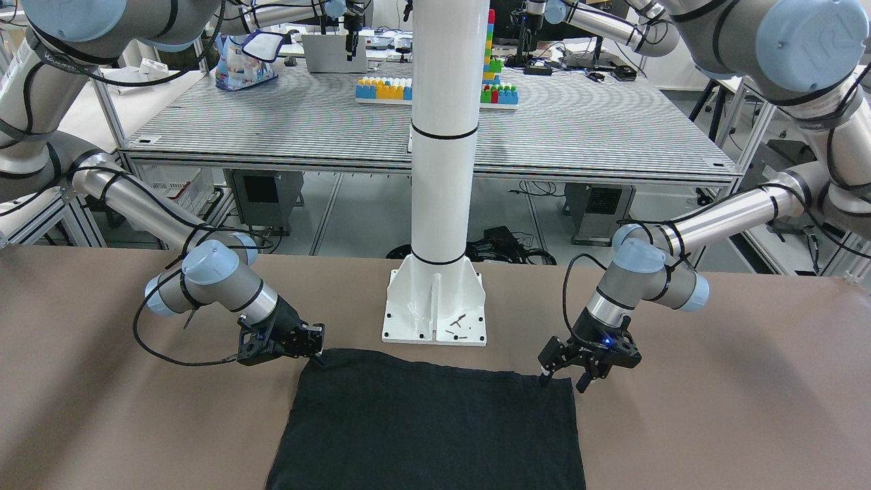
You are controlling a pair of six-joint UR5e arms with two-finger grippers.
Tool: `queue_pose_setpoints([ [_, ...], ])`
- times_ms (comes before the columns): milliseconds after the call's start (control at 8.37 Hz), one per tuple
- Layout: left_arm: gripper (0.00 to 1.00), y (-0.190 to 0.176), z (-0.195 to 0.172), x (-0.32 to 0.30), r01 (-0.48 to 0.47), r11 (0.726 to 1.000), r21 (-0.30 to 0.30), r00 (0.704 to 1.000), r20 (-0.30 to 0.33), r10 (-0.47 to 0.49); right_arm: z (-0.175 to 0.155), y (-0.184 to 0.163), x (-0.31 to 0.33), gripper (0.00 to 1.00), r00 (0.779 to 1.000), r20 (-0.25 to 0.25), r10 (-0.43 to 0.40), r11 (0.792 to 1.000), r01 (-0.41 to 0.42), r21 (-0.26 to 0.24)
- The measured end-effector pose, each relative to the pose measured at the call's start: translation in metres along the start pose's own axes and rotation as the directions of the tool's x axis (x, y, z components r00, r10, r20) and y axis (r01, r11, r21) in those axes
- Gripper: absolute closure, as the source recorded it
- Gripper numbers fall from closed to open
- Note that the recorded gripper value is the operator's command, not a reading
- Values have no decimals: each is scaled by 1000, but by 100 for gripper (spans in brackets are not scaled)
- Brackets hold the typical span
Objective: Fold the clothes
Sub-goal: 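Lower both grippers onto the hem corners nearest the robot and grasp them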
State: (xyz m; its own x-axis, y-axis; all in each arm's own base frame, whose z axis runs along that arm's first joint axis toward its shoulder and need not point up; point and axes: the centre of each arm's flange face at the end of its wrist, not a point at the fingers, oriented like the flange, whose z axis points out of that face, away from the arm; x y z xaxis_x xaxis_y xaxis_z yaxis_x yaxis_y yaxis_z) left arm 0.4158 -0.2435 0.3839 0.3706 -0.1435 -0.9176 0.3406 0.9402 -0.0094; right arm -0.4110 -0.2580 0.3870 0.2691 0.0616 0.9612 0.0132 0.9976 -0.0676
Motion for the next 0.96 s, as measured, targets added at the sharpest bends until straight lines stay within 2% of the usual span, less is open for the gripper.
queue_pose_setpoints([
  [717, 6, 20, 14, -28, -21, 1000, 3, 998, 63, 21, -7, -6, -4, 100, 1000, 12, -1, 1000, 1, 16],
  [836, 35, 21, 18, -31, -24, 1000, 7, 997, 70, 24, -7, -6, -5, 100, 1000, 14, -2, 1000, 2, 16],
  [956, 57, 22, 21, -33, -26, 1000, 8, 997, 76, 26, -7, -6, -6, 100, 1000, 15, -2, 1000, 2, 15],
])
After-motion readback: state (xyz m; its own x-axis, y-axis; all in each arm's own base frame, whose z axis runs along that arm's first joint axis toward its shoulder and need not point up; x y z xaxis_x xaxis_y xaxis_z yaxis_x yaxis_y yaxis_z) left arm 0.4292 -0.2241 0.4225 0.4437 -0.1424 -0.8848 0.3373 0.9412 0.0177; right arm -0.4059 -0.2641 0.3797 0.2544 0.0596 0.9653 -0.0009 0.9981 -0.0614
